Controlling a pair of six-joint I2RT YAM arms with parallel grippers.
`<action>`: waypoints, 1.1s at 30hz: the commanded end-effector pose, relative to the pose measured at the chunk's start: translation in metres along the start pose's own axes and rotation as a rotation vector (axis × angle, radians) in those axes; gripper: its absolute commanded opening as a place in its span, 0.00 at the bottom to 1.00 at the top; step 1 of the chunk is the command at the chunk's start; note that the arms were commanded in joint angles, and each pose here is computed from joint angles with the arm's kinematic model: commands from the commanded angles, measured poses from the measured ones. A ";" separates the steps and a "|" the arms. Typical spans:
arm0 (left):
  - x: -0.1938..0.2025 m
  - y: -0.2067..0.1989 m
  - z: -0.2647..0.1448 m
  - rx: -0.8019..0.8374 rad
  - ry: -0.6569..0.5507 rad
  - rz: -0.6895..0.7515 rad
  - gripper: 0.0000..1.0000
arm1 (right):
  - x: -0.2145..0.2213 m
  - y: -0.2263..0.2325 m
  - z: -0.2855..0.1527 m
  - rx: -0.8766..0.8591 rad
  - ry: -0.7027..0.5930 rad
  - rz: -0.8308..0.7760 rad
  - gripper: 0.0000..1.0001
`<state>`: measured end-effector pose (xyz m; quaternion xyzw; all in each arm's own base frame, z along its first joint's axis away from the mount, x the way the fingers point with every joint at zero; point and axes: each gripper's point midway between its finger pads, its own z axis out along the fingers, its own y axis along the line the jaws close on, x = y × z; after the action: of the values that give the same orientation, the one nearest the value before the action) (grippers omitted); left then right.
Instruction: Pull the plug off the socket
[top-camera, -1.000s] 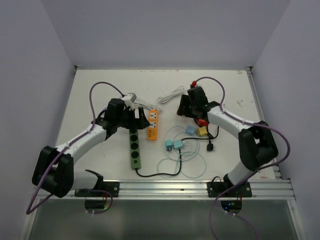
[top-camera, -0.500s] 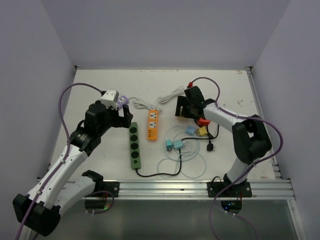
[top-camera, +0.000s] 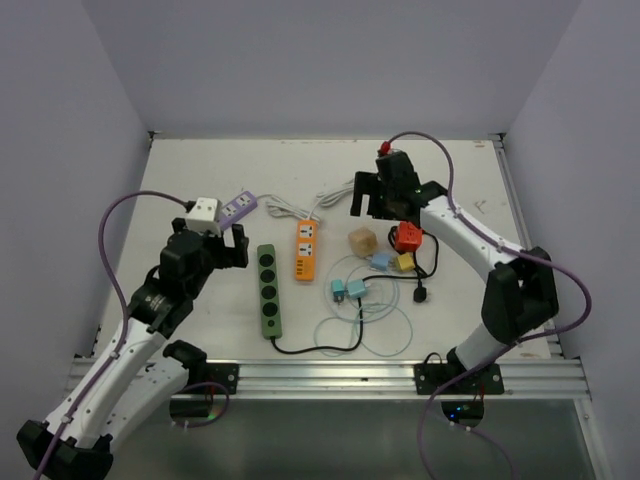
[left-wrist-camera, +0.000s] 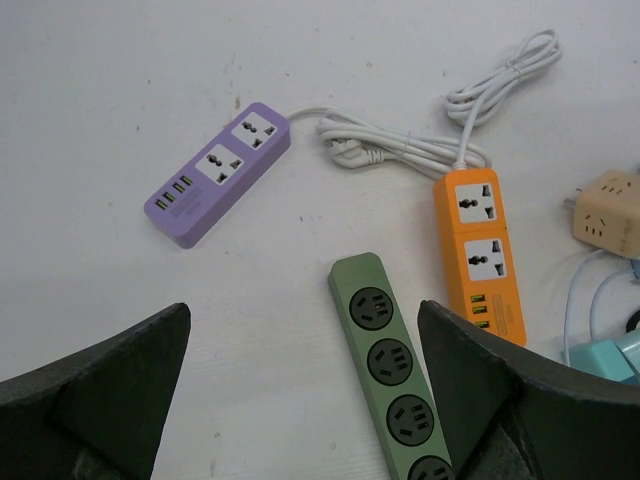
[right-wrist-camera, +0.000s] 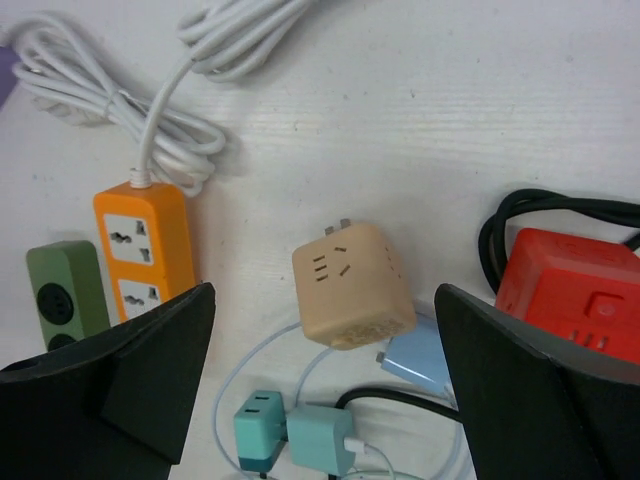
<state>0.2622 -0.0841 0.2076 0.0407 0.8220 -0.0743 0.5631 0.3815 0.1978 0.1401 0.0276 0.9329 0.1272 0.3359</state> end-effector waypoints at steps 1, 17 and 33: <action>-0.014 0.013 -0.006 -0.074 -0.068 -0.007 1.00 | -0.033 -0.003 -0.068 -0.019 -0.140 -0.047 0.96; -0.034 0.040 -0.029 -0.213 -0.183 -0.064 1.00 | 0.052 -0.119 -0.140 0.255 -0.319 0.105 0.99; -0.031 0.053 -0.031 -0.284 -0.187 -0.064 1.00 | 0.054 -0.105 -0.130 0.185 -0.294 0.099 0.99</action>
<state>0.2518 -0.0309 0.2435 -0.0581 0.7733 0.0120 0.6313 0.2507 0.0687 0.1563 0.1113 0.8931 0.0300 0.4348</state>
